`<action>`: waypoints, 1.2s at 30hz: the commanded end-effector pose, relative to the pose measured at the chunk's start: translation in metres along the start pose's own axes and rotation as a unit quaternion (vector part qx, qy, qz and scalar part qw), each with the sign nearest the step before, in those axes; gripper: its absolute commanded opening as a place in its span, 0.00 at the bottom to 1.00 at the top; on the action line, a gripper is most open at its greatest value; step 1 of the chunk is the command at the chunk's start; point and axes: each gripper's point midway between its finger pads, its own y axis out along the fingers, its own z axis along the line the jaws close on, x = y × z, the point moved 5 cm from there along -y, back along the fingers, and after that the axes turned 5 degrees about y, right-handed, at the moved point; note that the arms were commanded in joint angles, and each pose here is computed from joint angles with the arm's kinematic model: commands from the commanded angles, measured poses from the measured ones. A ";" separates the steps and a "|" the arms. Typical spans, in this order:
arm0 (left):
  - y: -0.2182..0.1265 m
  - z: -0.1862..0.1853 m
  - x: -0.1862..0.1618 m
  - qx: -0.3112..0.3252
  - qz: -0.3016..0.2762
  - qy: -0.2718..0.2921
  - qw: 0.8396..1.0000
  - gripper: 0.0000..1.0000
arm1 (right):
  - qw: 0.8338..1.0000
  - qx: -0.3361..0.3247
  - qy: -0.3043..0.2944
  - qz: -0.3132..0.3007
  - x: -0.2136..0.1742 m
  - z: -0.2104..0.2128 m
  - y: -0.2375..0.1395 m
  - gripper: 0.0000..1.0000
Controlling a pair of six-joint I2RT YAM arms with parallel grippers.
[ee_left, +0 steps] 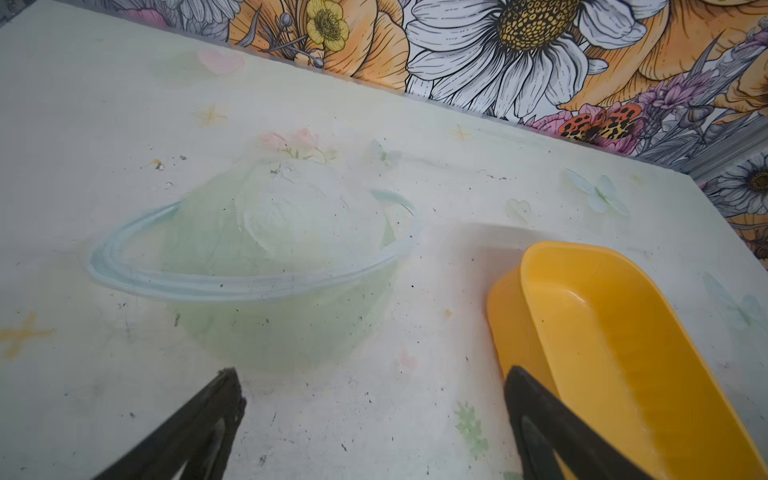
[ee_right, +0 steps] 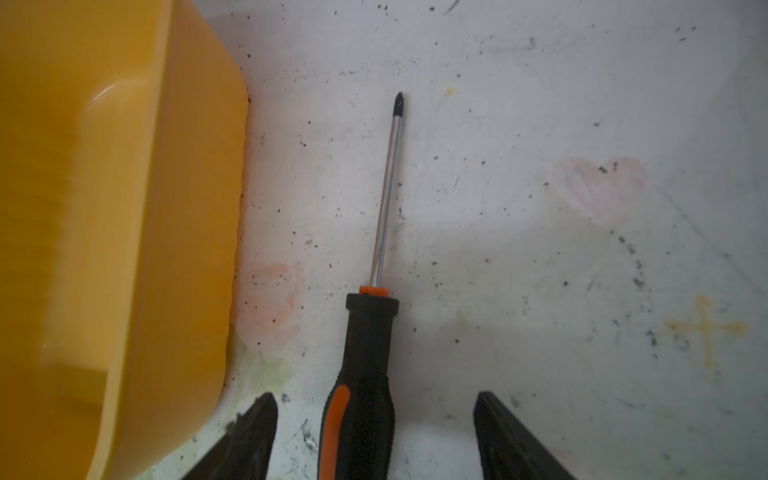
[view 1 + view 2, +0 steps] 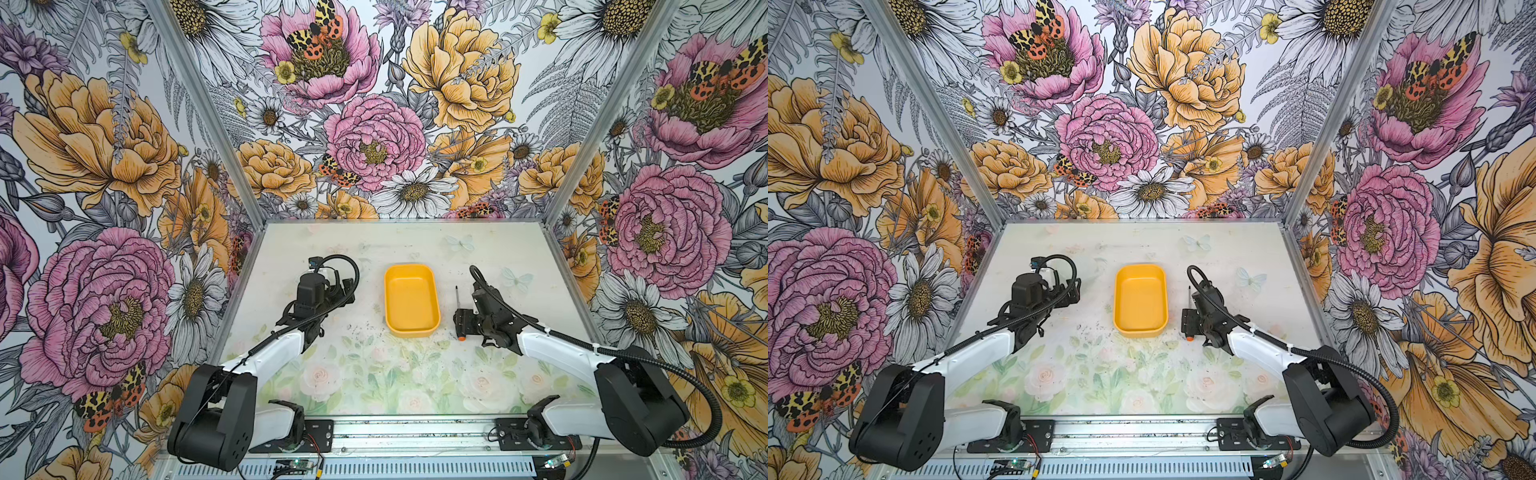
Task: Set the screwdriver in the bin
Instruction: 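Reach the right gripper down over the screwdriver handle beside the yellow bin, then close the right gripper on the black-and-orange screwdriver handle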
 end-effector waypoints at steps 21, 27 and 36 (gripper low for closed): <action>-0.008 -0.002 0.004 0.009 0.004 -0.001 1.000 0.99 | 0.998 -0.043 -0.025 0.035 -0.019 0.002 0.023 0.43; -0.009 -0.002 0.004 0.009 0.004 -0.002 1.000 0.99 | 0.998 -0.041 -0.026 0.036 -0.020 0.002 0.023 0.19; -0.011 -0.002 0.001 0.007 0.005 -0.003 1.000 0.99 | 1.000 0.015 0.002 0.018 -0.002 0.014 0.004 0.00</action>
